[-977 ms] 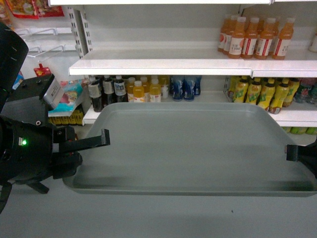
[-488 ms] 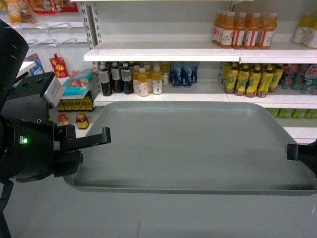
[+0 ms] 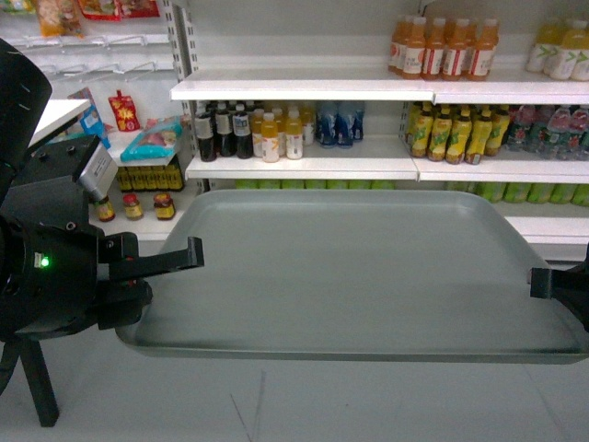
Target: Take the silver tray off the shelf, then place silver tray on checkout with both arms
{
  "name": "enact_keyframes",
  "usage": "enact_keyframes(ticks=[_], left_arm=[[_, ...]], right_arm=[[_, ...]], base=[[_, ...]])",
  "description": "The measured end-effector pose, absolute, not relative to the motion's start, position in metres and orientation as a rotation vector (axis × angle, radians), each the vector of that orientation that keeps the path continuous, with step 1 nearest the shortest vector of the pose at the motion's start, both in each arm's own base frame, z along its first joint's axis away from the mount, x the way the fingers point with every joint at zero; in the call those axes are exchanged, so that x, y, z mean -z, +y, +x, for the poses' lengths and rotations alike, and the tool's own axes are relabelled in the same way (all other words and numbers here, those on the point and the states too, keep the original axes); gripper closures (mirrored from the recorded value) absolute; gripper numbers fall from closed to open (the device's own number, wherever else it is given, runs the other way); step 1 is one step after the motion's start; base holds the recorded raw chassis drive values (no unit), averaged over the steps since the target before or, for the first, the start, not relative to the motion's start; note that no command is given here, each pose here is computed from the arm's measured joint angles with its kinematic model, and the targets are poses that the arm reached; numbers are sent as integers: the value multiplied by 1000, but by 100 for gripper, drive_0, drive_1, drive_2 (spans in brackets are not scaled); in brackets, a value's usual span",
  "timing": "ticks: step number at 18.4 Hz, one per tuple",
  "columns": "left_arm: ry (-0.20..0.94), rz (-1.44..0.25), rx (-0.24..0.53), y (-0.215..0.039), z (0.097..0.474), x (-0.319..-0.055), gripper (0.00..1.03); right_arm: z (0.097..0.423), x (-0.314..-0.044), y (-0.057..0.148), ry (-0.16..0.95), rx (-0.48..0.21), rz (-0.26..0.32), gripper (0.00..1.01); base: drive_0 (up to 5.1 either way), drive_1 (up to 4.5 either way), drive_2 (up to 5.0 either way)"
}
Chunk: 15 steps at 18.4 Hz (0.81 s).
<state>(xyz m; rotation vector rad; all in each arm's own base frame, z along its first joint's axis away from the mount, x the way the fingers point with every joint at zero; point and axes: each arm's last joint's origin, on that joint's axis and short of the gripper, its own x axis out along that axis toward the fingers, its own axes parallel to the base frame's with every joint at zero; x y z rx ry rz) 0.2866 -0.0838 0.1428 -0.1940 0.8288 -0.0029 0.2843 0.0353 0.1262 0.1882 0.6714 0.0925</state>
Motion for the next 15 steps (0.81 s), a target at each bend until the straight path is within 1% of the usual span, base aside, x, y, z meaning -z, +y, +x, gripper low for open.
enact_keyframes(ticks=[11, 13, 15], left_arm=[[825, -195, 5, -84, 287, -143, 100], [828, -196, 3, -84, 287, -143, 100], [824, -197, 5, -85, 287, -143, 100]], right_arm=[[284, -126, 35, 671, -91, 189, 99], [284, -126, 35, 675, -92, 189, 99], [284, -126, 35, 672, -90, 189, 99]], base=[[6, -427, 439], [0, 0, 0], [-473, 273, 273]])
